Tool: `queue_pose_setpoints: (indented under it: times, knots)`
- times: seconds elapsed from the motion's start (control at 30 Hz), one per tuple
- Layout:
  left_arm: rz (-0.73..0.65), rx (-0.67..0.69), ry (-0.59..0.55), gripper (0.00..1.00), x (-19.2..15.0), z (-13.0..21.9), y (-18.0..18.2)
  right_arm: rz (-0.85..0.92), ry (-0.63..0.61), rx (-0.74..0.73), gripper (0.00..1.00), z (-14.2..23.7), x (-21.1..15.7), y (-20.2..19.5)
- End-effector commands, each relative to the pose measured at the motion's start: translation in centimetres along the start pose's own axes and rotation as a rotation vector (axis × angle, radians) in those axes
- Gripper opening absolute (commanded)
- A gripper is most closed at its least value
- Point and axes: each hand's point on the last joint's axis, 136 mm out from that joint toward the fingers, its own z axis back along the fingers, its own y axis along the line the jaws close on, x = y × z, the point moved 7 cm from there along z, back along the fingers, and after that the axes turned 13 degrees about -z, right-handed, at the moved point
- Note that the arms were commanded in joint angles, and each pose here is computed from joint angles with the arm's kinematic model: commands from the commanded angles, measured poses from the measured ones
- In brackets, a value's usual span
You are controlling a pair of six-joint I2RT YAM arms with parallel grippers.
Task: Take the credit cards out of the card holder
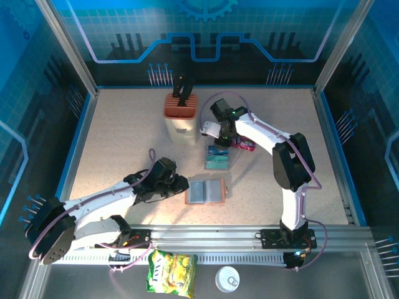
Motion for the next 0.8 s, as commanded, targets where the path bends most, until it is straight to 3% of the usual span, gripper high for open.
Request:
queue_pose_setpoints:
  times: [0.0, 0.4, 0.77]
  knots:
    - [0.022, -0.009, -0.014, 0.27, -0.1, 0.3, 0.3, -0.004, -0.045, -0.033, 0.4, 1.7, 1.0, -0.8]
    - [0.026, -0.006, -0.016, 0.27, -0.2, 0.2, 0.6, -0.012, -0.015, -0.013, 0.4, 0.9, 0.9, -0.7]
    - [0.024, -0.011, 0.003, 0.27, -0.3, -0.6, 0.5, -0.124, -0.102, 0.07, 0.39, 4.3, 0.2, 2.9]
